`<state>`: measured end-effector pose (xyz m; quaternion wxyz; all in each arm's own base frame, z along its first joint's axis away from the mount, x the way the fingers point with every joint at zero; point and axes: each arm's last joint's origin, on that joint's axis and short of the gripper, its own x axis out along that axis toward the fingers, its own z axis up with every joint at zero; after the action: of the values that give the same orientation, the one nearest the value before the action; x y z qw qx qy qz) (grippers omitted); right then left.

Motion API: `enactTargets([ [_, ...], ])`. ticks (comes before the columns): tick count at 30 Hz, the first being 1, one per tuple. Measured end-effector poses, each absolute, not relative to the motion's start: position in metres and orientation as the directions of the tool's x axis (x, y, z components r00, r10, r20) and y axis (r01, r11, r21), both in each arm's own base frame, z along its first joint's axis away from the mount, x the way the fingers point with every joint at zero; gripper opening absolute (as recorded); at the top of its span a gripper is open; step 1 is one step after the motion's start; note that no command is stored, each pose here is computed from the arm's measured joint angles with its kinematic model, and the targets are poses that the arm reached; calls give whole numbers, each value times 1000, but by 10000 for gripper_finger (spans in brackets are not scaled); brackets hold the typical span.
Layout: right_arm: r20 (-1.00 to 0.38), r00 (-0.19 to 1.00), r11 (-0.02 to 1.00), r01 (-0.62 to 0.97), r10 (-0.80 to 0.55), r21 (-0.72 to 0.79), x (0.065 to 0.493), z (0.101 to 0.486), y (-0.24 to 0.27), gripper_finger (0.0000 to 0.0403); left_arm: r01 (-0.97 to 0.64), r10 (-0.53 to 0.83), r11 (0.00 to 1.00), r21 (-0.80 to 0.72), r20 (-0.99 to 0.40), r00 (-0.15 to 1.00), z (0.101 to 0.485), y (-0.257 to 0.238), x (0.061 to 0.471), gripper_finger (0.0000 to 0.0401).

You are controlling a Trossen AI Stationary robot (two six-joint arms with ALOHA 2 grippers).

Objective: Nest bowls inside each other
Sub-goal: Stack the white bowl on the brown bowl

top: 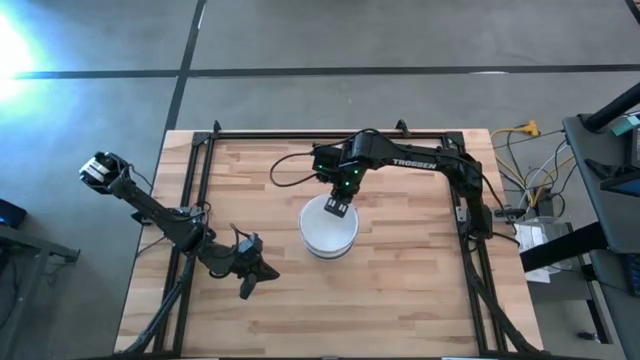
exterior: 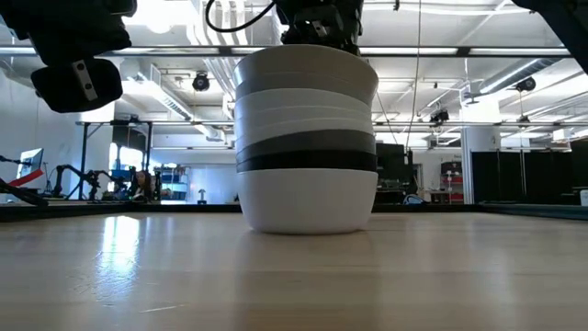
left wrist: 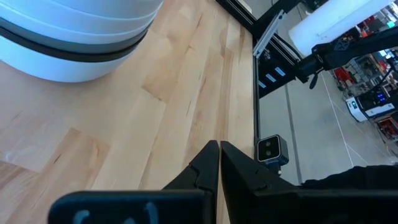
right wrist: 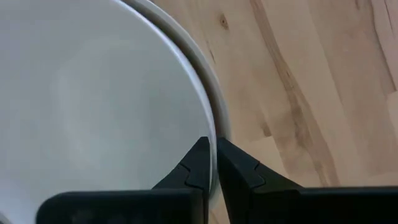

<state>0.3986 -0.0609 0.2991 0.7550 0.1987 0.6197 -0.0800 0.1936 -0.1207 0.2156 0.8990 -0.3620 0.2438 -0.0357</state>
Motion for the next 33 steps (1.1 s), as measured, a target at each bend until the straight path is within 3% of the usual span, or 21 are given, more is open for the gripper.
enactTargets([
  [11, -969, 232, 916, 366, 80, 163, 401, 303, -56, 96, -111, -241, 736, -668, -412, 879, 215, -121, 194, 0],
  [17, -955, 292, 916, 367, 52, 162, 402, 320, -58, 113, -112, -241, 736, -668, -412, 878, 215, -121, 194, 0],
  [26, -922, 384, 921, 342, 45, 187, 408, 333, -58, 88, -112, -241, 736, -668, -413, 878, 215, -121, 194, 0],
  [33, -936, 348, 923, 342, 52, 179, 407, 324, -58, 34, -107, -243, 733, -672, -406, 881, 216, -121, 194, 0],
])
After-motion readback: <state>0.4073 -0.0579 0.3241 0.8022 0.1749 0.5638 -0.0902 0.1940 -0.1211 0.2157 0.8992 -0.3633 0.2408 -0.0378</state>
